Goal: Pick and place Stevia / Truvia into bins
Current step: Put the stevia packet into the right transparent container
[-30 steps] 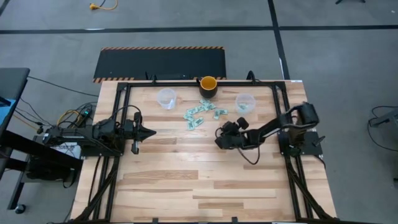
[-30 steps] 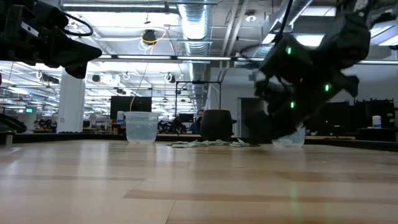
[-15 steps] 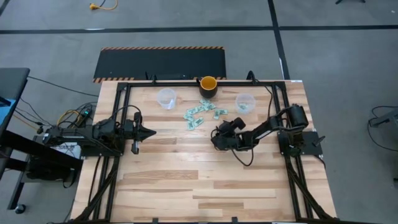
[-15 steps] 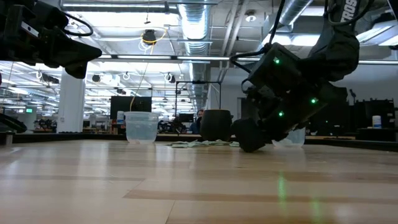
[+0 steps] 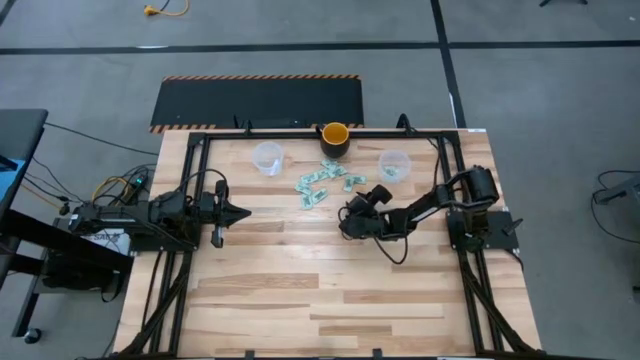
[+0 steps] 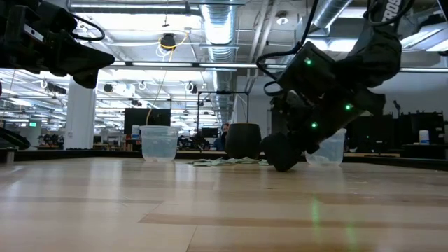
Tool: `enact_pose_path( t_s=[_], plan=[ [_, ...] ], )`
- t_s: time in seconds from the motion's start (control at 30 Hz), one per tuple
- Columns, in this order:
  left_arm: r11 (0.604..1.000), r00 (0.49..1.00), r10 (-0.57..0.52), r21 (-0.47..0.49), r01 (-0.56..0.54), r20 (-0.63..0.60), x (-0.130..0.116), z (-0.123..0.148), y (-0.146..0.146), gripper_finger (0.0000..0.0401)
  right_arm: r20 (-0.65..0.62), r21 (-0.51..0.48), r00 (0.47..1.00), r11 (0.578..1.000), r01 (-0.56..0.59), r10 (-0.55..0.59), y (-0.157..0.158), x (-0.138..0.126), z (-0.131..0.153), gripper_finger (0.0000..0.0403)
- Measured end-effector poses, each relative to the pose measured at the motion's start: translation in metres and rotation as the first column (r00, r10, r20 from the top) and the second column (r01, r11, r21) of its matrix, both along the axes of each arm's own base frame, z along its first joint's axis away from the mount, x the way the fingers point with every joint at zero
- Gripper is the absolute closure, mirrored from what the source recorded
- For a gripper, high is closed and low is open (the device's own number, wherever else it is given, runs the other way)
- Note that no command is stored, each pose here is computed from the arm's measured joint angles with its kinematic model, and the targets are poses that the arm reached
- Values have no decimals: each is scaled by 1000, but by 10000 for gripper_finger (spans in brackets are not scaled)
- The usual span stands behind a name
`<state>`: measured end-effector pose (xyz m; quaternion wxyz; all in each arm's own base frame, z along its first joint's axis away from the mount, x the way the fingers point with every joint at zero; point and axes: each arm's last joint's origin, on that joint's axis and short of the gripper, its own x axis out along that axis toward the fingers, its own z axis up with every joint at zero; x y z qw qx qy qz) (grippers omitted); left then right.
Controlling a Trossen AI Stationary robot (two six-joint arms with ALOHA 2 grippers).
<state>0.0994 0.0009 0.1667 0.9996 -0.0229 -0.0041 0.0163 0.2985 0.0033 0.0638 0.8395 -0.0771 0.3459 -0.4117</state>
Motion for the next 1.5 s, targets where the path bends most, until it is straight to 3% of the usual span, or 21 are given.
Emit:
enact_pose_path(
  t_s=[0.4, 0.73, 1.5],
  plan=[
    [1000, 1000, 0, 0, 0, 0, 0, 0, 0, 401, 91, 43, 993, 996, 75, -79, -15, 1, 0, 209],
    [1000, 1000, 0, -1, 0, 0, 0, 0, 0, 401, 205, 7, 963, 985, 174, -172, -29, 4, 11, 206],
    [1000, 1000, 0, 0, 0, 0, 0, 0, 0, 401, 213, 146, 960, 978, 152, -181, -64, 5, 11, 200]
  ],
)
